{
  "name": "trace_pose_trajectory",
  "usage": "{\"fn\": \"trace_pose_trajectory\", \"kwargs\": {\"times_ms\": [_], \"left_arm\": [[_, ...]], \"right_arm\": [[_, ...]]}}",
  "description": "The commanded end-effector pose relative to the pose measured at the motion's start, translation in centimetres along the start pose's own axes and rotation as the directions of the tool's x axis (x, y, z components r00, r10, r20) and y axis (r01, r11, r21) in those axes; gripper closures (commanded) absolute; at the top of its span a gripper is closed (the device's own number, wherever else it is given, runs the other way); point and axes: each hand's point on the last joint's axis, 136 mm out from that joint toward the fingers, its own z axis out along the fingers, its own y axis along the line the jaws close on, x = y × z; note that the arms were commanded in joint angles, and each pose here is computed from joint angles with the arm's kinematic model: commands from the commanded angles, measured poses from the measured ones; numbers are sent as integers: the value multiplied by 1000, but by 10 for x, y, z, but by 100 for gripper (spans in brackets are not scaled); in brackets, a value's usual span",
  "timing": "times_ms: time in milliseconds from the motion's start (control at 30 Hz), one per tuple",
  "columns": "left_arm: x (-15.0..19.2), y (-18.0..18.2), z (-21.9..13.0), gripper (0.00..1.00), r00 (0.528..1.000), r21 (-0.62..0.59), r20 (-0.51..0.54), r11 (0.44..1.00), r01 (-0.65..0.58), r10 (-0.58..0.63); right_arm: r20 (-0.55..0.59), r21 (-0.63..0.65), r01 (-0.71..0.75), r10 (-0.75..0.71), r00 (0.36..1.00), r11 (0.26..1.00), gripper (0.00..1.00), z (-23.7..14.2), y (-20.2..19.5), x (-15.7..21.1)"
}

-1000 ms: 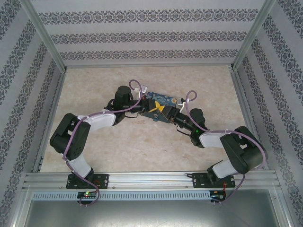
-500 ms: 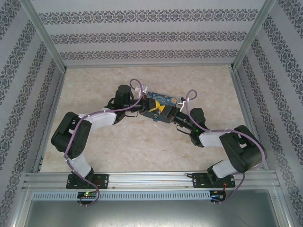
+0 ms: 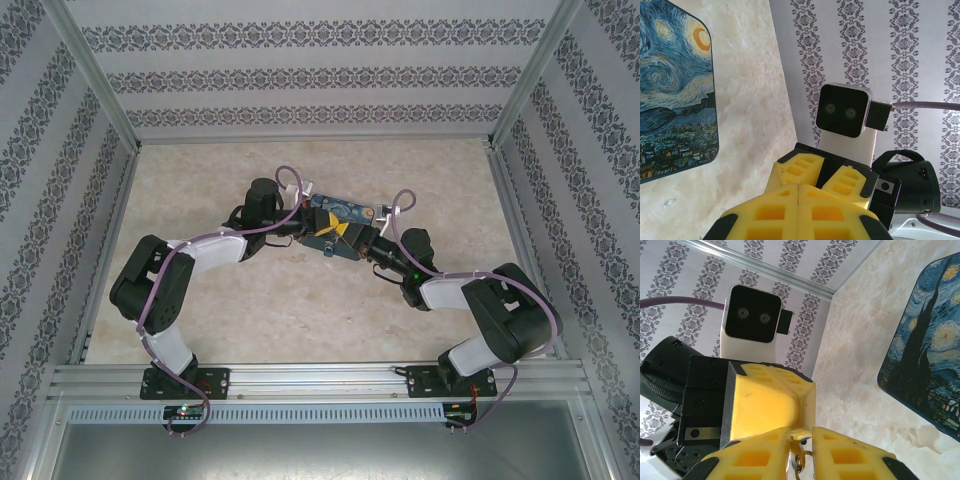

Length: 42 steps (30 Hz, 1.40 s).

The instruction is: Unlock the padlock with the key

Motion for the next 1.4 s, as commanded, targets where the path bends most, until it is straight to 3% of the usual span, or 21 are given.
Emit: {"fn": "trace_pose_trajectory", "kwargs": {"times_ms": [0, 167, 500, 533, 667, 800, 1367], "left_arm": [[-2, -6, 2, 100, 999, 22, -27, 999, -38, 39], [-1, -6, 2, 100, 999, 19, -34, 999, -39, 40], [-4, -5, 4, 100, 998, 12, -40, 999, -43, 43], [-6, -6, 3, 98, 999, 8, -28, 999, -44, 44], [-19, -5, -12, 59, 996, -28, 66, 998, -50, 52], [-23, 4, -29, 44, 989, -74, 137, 997, -39, 49], [21, 75, -53, 37, 989, -278, 146, 960, 2, 40]], "right_arm": [[-18, -69, 53, -55, 998, 996, 80, 1, 16, 3], [-20, -69, 58, -59, 998, 996, 100, -2, 15, 6], [-41, -79, 66, -69, 997, 995, 100, -2, 16, 10], [-31, -71, 65, -67, 997, 995, 100, -3, 15, 10], [18, -23, 48, -48, 999, 999, 100, -9, 4, 4], [20, 19, 19, -19, 1000, 1000, 100, -16, -11, 10], [-119, 155, -81, 100, 988, 985, 100, -19, -75, 53]]}}
